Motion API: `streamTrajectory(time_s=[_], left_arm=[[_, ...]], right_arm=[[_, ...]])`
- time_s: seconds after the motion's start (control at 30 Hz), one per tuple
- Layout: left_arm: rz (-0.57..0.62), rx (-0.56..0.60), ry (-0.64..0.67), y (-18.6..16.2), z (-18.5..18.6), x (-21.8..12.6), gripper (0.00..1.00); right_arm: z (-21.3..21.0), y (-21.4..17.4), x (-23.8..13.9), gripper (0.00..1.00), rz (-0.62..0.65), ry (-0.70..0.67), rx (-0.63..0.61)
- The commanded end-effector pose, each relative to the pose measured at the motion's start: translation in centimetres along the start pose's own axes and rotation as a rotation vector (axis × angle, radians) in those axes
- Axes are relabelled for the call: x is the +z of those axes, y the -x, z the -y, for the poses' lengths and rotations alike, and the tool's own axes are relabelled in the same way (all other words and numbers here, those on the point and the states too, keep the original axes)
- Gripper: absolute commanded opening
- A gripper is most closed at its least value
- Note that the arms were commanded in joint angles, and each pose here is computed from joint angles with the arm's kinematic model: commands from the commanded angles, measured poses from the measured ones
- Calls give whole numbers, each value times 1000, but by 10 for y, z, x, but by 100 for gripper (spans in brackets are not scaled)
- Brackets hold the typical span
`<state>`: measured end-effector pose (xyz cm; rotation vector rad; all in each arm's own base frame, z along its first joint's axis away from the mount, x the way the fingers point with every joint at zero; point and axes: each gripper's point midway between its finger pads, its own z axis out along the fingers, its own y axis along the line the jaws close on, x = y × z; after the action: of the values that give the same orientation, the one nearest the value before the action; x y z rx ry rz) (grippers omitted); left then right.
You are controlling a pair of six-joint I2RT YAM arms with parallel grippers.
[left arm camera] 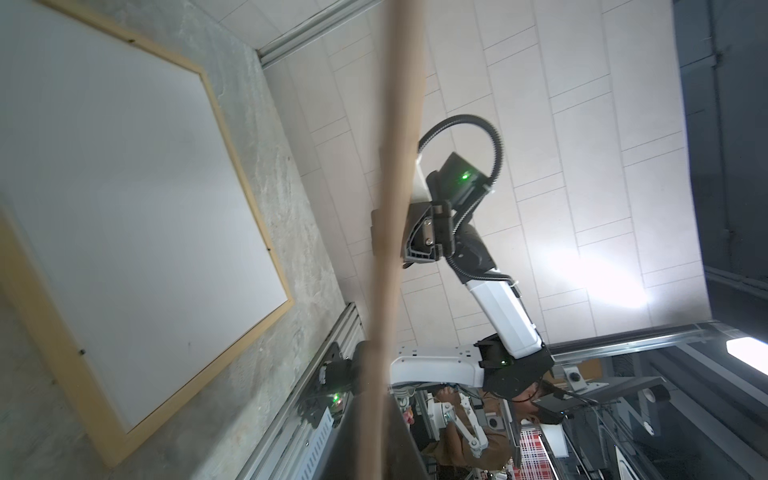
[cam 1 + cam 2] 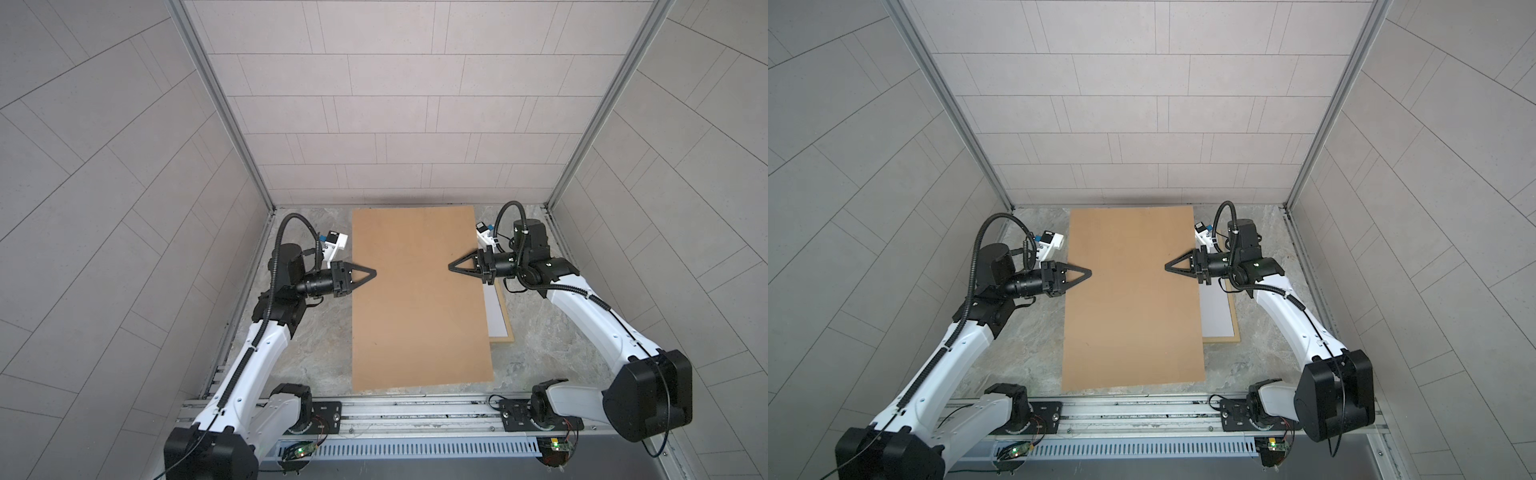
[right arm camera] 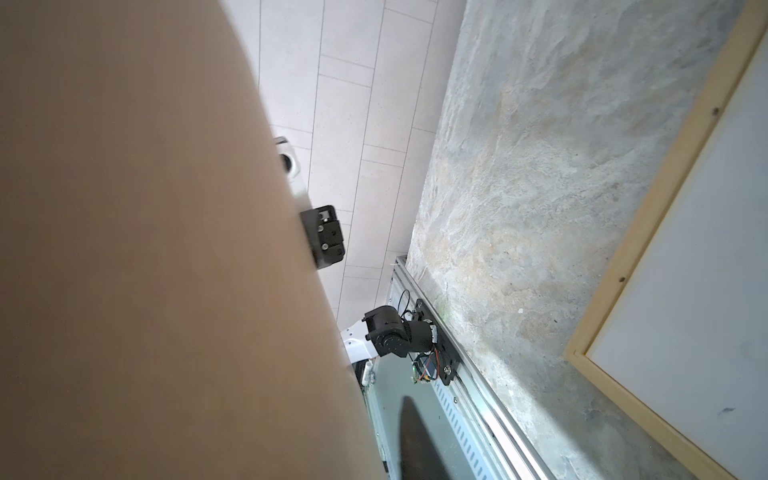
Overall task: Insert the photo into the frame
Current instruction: 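Hold the board with the left gripper while the right gripper releases and draws back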
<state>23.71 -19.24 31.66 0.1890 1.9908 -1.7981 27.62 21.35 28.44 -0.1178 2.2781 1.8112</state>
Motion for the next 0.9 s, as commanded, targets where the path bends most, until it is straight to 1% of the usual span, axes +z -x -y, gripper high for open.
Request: streamTrajectory(time_s=[0.0, 0.07, 0.13, 0.17, 0.23, 0.3, 0.4, 0.5, 0.6, 0.63, 0.77, 0.8, 0.87], left_arm=[[48, 118, -118, 11, 52, -1, 0], [118, 93, -82, 24, 44, -3, 0], [177, 42, -24, 38, 29, -3, 0], [207, 16, 5, 45, 21, -3, 0], [268, -18, 17, 59, 13, -2, 0], [313, -22, -24, 72, 18, -2, 0], [338, -27, -71, 86, 22, 1, 0], [334, -25, -62, 95, 15, 6, 0], [317, -36, -5, 101, -6, 12, 0], [309, -39, 17, 102, -13, 14, 0], [256, -21, 37, 103, -18, 21, 0], [237, -17, 56, 102, -20, 22, 0], [215, -13, 118, 99, -29, 22, 0]], right_arm=[[14, 15, -8, 45, 96, -80, -9], [16, 28, -26, 52, 174, -106, -8], [15, 35, -41, 65, 244, -143, -32], [16, 37, -49, 67, 274, -178, -44], [34, 34, -69, 73, 319, -328, -50], [57, 29, -89, 74, 335, -508, -42], [80, 24, -109, 75, 366, -656, -29], [106, 26, -132, 77, 424, -789, -14], [138, 31, -151, 78, 441, -948, -19], [147, 34, -154, 78, 429, -983, -22], [185, 42, -167, 78, 407, -1126, -14], [196, 45, -168, 78, 397, -1148, -26], [213, 47, -161, 78, 362, -1143, -27]])
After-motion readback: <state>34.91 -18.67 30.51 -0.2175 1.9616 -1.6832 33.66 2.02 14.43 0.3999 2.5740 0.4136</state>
